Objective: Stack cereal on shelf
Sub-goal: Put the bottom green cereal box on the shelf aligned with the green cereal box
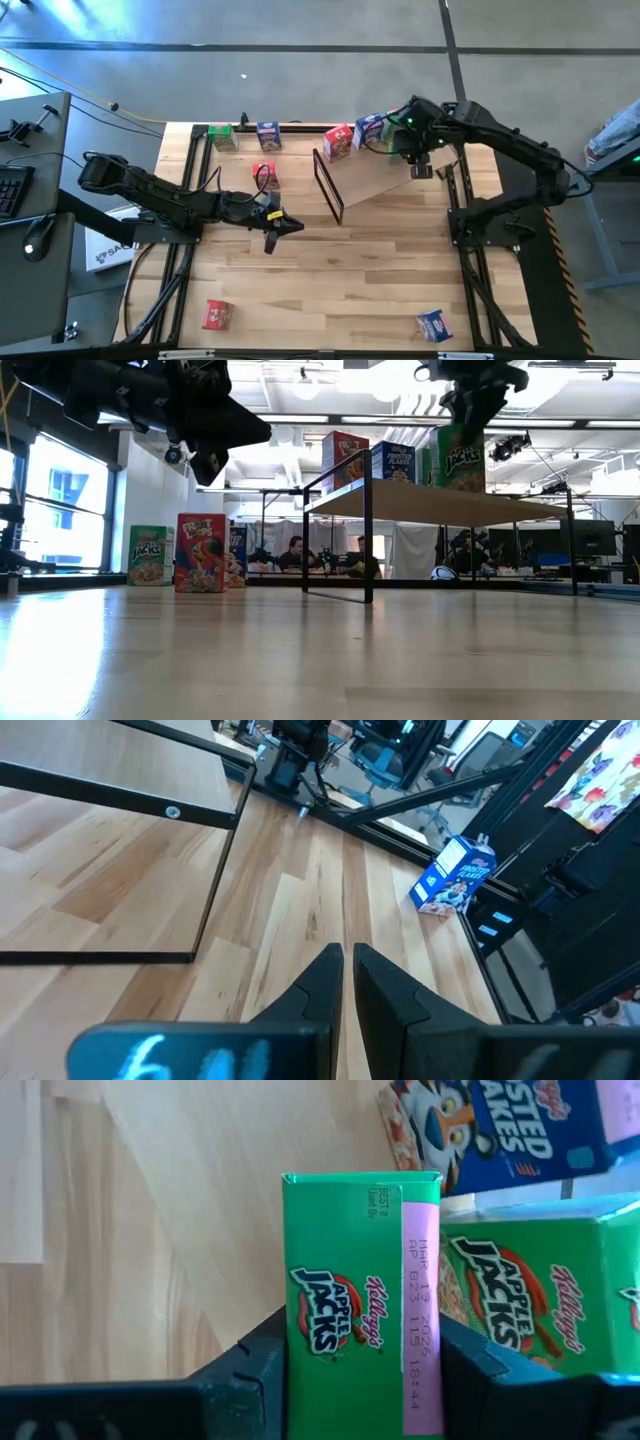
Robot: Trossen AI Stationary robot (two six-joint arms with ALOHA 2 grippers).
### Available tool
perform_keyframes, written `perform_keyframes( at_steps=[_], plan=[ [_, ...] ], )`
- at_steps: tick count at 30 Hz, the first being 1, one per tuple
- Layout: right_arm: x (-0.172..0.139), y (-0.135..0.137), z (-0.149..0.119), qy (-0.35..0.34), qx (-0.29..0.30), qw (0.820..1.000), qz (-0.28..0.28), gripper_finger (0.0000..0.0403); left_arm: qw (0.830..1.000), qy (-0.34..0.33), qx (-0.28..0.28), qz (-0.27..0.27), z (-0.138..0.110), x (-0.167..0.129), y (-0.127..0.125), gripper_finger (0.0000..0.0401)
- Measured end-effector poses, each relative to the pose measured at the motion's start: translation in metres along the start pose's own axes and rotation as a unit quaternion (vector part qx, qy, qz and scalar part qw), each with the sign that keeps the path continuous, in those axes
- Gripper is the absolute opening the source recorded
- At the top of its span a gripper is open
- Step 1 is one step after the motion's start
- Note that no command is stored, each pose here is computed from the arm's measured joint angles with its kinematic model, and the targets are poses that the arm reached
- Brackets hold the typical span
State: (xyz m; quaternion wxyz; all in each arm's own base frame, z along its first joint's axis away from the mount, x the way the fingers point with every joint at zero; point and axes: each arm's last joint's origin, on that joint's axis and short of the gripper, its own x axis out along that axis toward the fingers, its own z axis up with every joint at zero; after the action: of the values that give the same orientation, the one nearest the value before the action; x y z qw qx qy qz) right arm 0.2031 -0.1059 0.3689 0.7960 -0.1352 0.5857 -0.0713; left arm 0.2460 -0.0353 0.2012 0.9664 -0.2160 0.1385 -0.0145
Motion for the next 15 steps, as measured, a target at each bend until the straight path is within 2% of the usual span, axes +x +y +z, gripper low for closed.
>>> perform_keyframes(
  at_steps=[7, 15],
  plan=[
    [0.0009, -0.0066, -0.0023, -0.001, 0.012, 1.000, -0.011, 0.0181, 1.000, -0.005, -0.001, -0.002, 0.0010, 0.0000, -0.0004, 0.0021],
    [0.0008, -0.0093, -0.0038, 0.023, 0.007, 0.999, -0.049, 0.0218, 1.000, -0.006, -0.002, -0.003, 0.0012, 0.0000, -0.0006, 0.0021]
  ],
)
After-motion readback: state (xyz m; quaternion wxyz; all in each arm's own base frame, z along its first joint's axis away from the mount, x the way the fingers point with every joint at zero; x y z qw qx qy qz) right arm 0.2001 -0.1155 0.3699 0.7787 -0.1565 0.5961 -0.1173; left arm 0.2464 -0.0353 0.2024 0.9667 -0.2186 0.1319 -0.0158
